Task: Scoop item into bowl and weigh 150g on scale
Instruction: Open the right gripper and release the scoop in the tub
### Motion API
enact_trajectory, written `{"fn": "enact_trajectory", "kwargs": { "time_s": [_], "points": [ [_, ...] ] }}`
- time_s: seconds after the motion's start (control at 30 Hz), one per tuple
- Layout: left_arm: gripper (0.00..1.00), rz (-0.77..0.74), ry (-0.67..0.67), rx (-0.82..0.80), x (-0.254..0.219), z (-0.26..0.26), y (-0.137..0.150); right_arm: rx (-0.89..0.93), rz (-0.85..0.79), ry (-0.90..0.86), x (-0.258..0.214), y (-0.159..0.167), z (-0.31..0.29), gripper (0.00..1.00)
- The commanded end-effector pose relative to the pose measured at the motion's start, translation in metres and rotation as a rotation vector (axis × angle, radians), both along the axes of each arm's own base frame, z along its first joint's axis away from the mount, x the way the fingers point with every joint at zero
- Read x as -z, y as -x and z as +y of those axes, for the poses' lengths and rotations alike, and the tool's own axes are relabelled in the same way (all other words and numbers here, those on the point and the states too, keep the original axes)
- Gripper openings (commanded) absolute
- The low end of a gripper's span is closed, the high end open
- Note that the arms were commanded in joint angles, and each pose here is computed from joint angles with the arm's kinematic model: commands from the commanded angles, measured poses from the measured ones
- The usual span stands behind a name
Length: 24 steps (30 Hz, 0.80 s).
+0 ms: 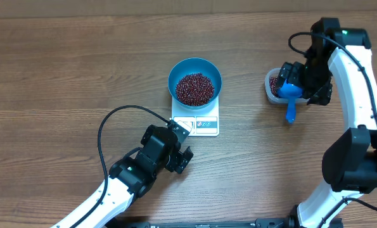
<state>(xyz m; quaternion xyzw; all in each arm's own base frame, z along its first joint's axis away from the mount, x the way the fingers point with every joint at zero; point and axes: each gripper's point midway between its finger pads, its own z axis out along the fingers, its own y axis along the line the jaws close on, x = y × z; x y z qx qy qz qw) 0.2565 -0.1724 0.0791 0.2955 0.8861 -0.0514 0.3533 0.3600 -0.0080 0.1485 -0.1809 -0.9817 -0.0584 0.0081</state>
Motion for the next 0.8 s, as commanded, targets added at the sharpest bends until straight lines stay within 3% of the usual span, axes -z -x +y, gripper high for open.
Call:
{"fn": "enact_trajectory", "kwargs": {
  "time_s": [0.0,0.1,0.2,0.47,0.77],
  "points": [
    [1.00,-0.022,0.014,-0.014,-0.009,-0.002,-0.007,-0.138,-0.074,-0.040,-0.037,0.005,0.008,1.00],
    [0.99,-0.022,0.015,-0.014,-0.010,-0.002,-0.007,-0.136,-0.047,-0.016,-0.055,0.018,0.004,1.00],
    [1.00,-0.022,0.014,-0.014,-0.009,-0.002,-0.007,-0.125,-0.127,-0.004,-0.081,0.021,0.005,1.00],
    [1.00,-0.022,0.014,-0.014,-0.009,-0.002,-0.007,-0.112,-0.406,0.035,-0.165,0.065,0.008,1.00],
    [0.99,-0.022,0.014,-0.014,-0.009,-0.002,-0.007,-0.112,-0.448,0.040,-0.176,0.074,0.009,1.00]
  ]
}}
